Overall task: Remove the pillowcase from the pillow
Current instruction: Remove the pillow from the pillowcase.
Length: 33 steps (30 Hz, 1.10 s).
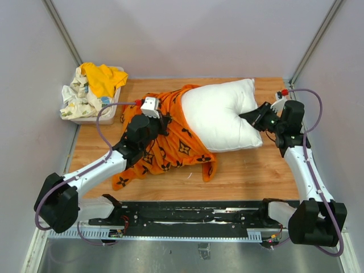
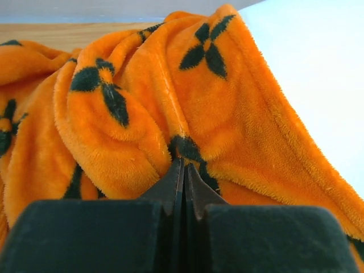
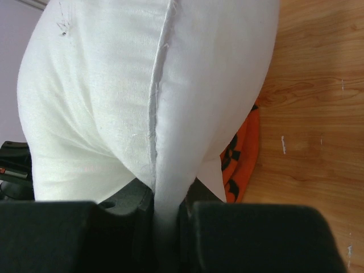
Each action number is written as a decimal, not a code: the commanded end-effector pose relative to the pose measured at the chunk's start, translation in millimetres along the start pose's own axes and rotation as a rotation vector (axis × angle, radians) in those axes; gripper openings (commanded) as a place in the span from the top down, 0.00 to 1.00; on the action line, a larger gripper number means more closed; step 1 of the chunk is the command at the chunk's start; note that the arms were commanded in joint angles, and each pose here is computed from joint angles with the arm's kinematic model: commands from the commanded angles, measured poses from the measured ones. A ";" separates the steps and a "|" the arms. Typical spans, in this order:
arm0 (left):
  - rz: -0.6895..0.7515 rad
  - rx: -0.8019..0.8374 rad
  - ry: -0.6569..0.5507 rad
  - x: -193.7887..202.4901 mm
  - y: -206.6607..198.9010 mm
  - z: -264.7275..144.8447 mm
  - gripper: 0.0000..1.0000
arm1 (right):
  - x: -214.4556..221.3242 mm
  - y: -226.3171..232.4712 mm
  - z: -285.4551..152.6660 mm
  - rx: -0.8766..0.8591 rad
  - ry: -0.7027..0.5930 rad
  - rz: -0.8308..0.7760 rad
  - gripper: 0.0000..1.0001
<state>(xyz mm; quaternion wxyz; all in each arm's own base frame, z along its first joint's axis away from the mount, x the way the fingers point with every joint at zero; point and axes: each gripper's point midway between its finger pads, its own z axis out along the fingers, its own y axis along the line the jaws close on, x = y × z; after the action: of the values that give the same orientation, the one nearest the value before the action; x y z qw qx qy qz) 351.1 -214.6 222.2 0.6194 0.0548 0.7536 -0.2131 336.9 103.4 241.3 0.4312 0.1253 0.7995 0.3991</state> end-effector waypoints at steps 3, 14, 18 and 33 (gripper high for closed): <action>-0.001 -0.241 0.044 4.5 53.6 -4.9 1.00 | -33.2 24.2 -21.4 -0.075 -0.116 -0.061 0.99; -0.122 -0.445 -0.013 -24.7 137.7 -34.5 1.00 | -68.0 20.4 -46.2 -0.058 -0.238 0.008 0.99; -0.094 -0.490 -0.002 -26.3 145.7 -38.9 0.98 | -69.2 20.0 -47.6 -0.054 -0.245 0.008 0.99; 0.306 0.186 -0.103 -71.0 -68.3 -61.9 0.01 | -42.4 57.0 -20.9 -0.086 -0.158 -0.100 0.99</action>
<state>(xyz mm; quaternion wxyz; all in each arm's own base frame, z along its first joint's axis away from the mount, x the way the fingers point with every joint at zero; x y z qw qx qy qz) 311.4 -203.4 271.3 0.6153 0.1344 0.7428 -0.2273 329.0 87.5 270.8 0.4550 0.1643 0.7737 0.4090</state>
